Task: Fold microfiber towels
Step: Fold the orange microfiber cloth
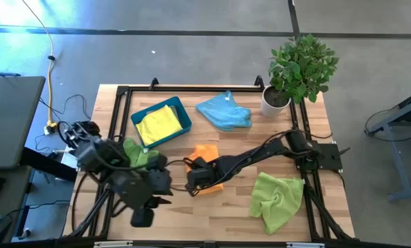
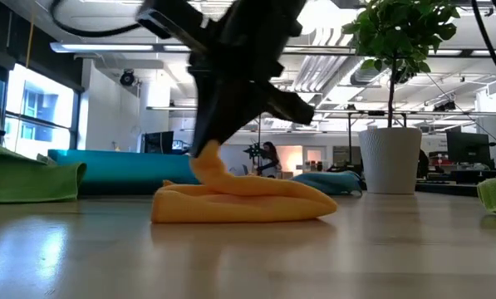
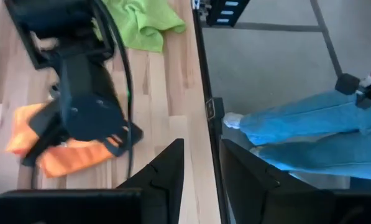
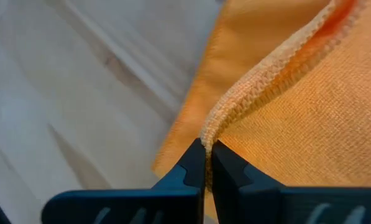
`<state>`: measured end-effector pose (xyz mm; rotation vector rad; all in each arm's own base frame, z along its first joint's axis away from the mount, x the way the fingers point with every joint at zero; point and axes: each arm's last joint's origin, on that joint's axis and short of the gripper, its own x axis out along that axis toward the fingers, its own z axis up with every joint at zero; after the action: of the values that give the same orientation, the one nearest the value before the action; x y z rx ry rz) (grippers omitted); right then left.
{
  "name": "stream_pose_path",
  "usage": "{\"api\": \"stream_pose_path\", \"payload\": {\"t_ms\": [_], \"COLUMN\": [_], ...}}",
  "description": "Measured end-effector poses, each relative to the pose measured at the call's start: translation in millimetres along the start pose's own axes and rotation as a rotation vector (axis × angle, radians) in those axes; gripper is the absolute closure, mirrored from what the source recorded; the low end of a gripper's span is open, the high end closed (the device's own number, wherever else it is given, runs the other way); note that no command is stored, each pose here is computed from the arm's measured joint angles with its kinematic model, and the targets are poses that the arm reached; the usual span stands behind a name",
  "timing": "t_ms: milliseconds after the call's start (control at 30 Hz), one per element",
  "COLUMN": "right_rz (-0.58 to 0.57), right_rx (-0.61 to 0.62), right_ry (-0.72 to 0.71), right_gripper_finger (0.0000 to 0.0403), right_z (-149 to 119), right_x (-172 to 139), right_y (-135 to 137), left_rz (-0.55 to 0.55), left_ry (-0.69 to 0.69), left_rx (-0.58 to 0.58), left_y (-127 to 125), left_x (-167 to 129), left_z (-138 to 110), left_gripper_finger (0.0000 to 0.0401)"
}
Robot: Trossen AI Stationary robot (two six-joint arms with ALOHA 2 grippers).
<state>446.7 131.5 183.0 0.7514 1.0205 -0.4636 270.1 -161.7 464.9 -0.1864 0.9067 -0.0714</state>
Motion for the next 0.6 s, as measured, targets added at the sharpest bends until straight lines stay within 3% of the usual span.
{"api": "stream_pose_path", "payload": {"t_ms": [200,367,600], "right_rz": [0.030,0.034,0.098], "right_rx": [-0.056,-0.085,-0.084], "right_ry": [0.054,0.066,0.073], "right_gripper_finger": [0.0403,0.0403,0.0403], "right_z": [-1.1,-0.7,-14.0], "right_x": [6.4,-9.0,-18.7], "right_y": [19.7,29.7,45.6], "left_rz": [0.052,0.120,0.123], "left_ry": [-0.056,-0.123,-0.167], "left_rx": [-0.068,-0.100,-0.111], "left_y": [12.0,23.0,30.2], "left_x": [-37.3,-58.7,-73.1], "left_z": [-15.0,-21.5,-24.1], "left_gripper_finger": [0.0308,0.0308,0.0308]}}
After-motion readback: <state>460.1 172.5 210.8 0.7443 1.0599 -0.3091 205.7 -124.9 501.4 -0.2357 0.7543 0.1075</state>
